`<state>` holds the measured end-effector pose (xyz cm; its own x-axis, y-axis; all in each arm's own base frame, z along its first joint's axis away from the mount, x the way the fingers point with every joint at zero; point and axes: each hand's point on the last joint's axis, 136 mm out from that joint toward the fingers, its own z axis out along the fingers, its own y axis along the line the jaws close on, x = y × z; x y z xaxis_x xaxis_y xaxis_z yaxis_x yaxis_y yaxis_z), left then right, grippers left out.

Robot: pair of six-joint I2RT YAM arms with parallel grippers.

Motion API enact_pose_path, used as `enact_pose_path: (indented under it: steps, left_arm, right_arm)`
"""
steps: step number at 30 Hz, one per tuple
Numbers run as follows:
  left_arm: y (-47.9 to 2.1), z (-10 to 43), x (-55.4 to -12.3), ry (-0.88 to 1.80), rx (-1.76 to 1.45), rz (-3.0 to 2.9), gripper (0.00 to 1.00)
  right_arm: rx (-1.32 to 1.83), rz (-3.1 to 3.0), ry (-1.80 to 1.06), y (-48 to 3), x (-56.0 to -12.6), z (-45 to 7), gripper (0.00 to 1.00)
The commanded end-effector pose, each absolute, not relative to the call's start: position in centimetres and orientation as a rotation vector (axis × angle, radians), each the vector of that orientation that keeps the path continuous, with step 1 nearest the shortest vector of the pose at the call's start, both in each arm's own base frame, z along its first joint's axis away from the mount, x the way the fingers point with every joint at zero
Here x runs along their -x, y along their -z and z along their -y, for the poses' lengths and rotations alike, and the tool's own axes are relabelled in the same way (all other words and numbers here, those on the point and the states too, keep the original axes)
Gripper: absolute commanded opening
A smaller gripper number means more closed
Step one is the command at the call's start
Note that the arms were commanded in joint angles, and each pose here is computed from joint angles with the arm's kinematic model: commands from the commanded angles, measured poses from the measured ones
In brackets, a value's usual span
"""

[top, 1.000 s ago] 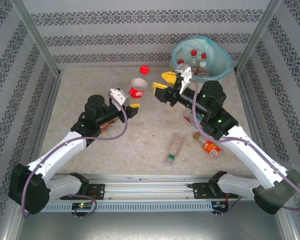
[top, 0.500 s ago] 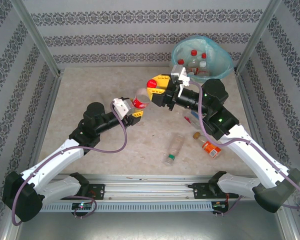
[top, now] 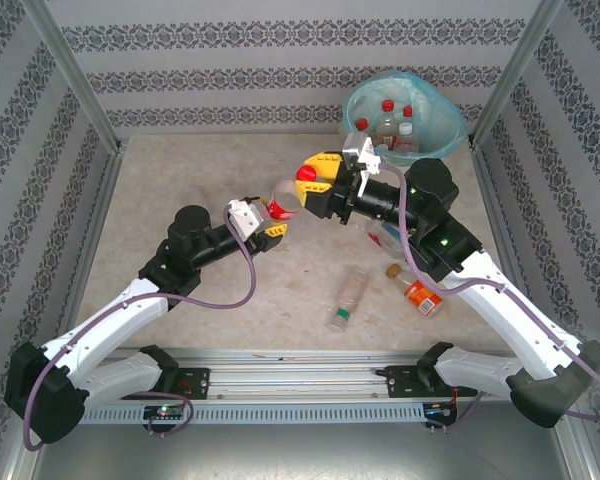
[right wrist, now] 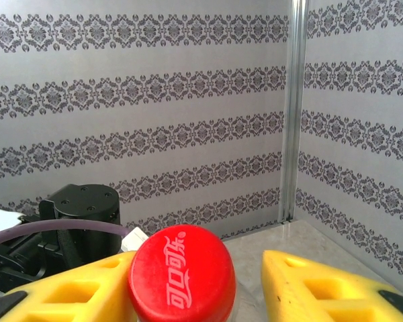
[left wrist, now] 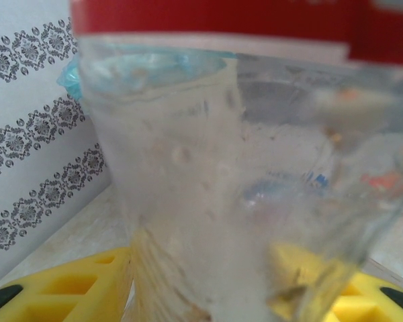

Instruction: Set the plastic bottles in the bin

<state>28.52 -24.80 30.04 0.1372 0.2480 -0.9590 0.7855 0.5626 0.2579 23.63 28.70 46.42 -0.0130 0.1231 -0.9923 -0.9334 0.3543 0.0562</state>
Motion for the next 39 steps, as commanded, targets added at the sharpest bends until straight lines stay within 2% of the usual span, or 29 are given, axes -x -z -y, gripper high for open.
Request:
enact_pose_path:
  steps: [1, 5, 12, 17, 19, 22, 25, 33, 39]
  left_arm:
    - [-30.4, 25.8, -27.7, 0.494, -1.024, -1.363, 0.44]
    - [-30.2, 25.8, -27.6, 0.486, -1.036, -1.364, 0.43]
    - [-30.2, 25.9, -27.5, 0.479, -1.041, -1.361, 0.44]
    - [-30.6, 25.5, -27.9, 0.461, -1.006, -1.363, 0.47]
    - [-31.1, 25.1, -28.1, 0.447, -0.973, -1.361, 0.57]
    - [-31.7, 24.4, -28.7, 0.409, -0.91, -1.362, 0.88]
    - [-32.3, 23.4, -29.1, 0.36, -0.844, -1.346, 1.0]
    - [-35.0, 21.9, -29.6, 0.303, -0.744, -1.317, 1.0]
    - [-34.4, 22.8, -30.1, 0.324, -0.789, -1.357, 1.0]
  right_arm:
    - [0.83, -1.253, -1.003, -48.1, -23.1, -28.3, 0.51]
    - [0.833, -1.268, -1.003, -47.9, -23.3, -28.5, 0.48]
    - [0.829, -1.283, -1.007, -47.6, -23.7, -28.7, 0.51]
    - [0.823, -1.299, -1.009, -47.7, -23.9, -28.8, 0.35]
    - [0.803, -1.309, -0.988, -47.8, -24.3, -28.5, 0.25]
    - [0.778, -1.316, -0.943, -48.3, -24.7, -28.0, 0.08]
    - [0.757, -1.318, -0.856, -49.6, -25.2, -27.1, 0.02]
    - [0.491, -1.279, -0.322, -56.4, -30.2, -20.4, 0.0]
    - [0.24, -1.371, -0.011, -58.5, -37.4, -12.8, 0.0]
